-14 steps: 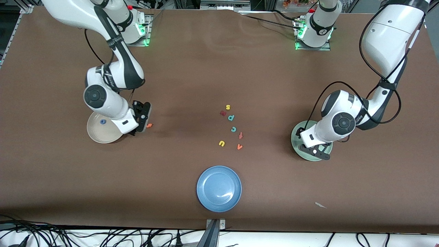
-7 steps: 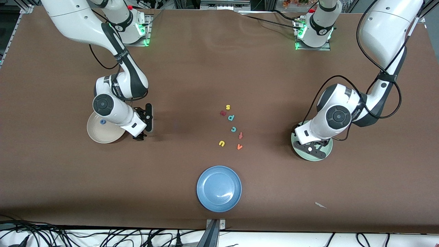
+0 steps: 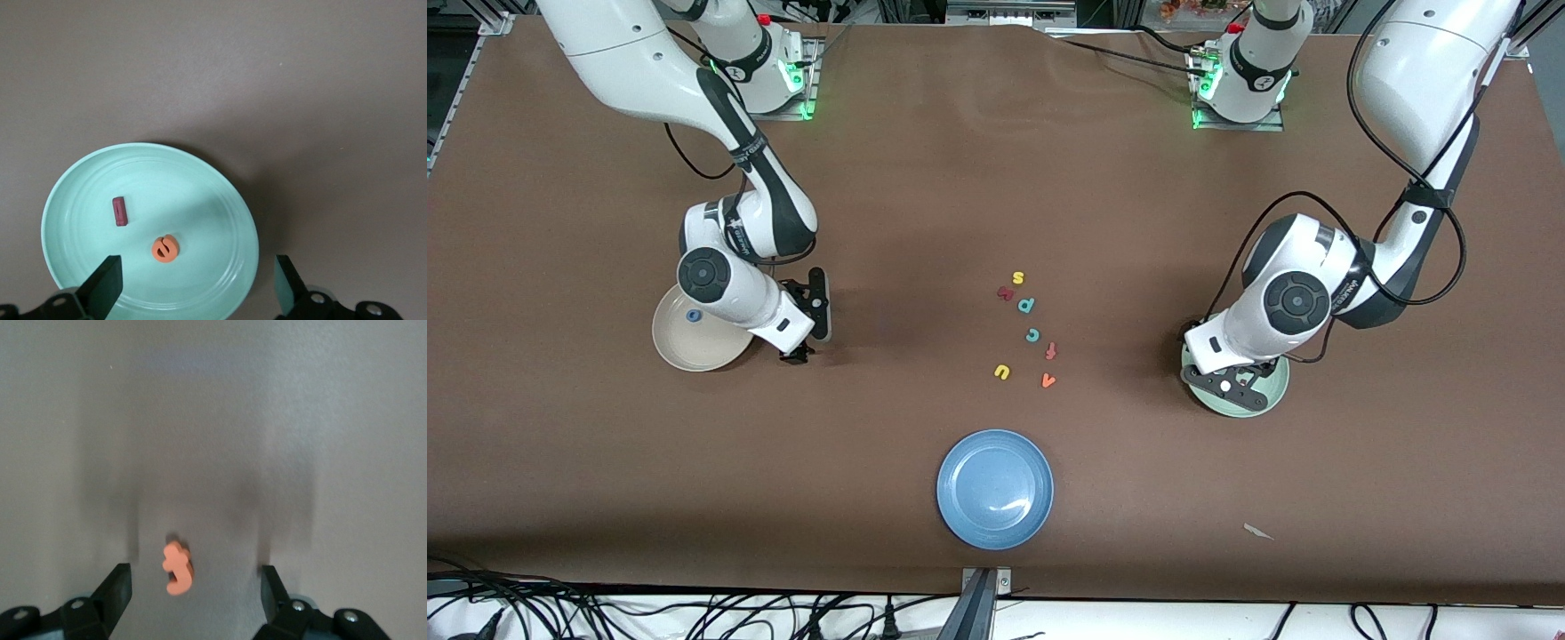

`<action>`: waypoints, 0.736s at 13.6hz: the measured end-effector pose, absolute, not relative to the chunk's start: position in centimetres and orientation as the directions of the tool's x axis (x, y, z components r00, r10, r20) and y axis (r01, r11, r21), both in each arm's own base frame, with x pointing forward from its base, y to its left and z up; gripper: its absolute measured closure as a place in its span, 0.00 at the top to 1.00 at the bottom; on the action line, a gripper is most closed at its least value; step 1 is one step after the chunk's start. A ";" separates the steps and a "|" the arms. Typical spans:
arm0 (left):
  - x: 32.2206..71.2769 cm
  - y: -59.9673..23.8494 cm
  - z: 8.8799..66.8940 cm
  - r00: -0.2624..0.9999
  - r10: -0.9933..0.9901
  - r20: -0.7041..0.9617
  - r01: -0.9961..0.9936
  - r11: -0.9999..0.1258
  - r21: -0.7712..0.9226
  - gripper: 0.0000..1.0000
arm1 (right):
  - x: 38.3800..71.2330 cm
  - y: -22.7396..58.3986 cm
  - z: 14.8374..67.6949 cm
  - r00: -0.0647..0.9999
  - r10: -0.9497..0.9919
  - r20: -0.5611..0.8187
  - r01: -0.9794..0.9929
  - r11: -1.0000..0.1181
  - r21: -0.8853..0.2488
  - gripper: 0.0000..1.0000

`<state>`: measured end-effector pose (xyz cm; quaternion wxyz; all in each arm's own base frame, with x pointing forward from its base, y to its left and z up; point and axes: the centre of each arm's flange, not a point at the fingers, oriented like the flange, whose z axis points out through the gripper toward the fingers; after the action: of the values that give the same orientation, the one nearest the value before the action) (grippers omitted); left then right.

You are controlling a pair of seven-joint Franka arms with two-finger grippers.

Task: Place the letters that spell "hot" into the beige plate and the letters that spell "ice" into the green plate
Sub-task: 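Grasp the orange curly letter with the right gripper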

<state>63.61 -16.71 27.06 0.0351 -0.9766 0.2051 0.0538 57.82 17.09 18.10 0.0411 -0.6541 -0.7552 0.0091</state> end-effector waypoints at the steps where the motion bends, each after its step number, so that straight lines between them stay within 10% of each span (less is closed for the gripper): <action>1: 63.6 -17.4 27.7 0.913 -0.389 -0.121 -0.397 -0.917 -0.049 1.00 | 57.7 17.4 18.0 -0.146 0.988 0.053 0.987 0.149 -0.068 0.85; 10: 62.3 -22.0 28.5 0.962 -0.247 -0.119 -0.256 -0.965 -0.061 1.00 | 57.6 17.6 17.5 -0.169 0.984 0.058 0.984 0.172 -0.050 0.80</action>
<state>62.32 -22.04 28.50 0.0380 -0.9896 0.1272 0.0552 57.57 17.58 17.48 0.0381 -0.6434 -0.7646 0.0004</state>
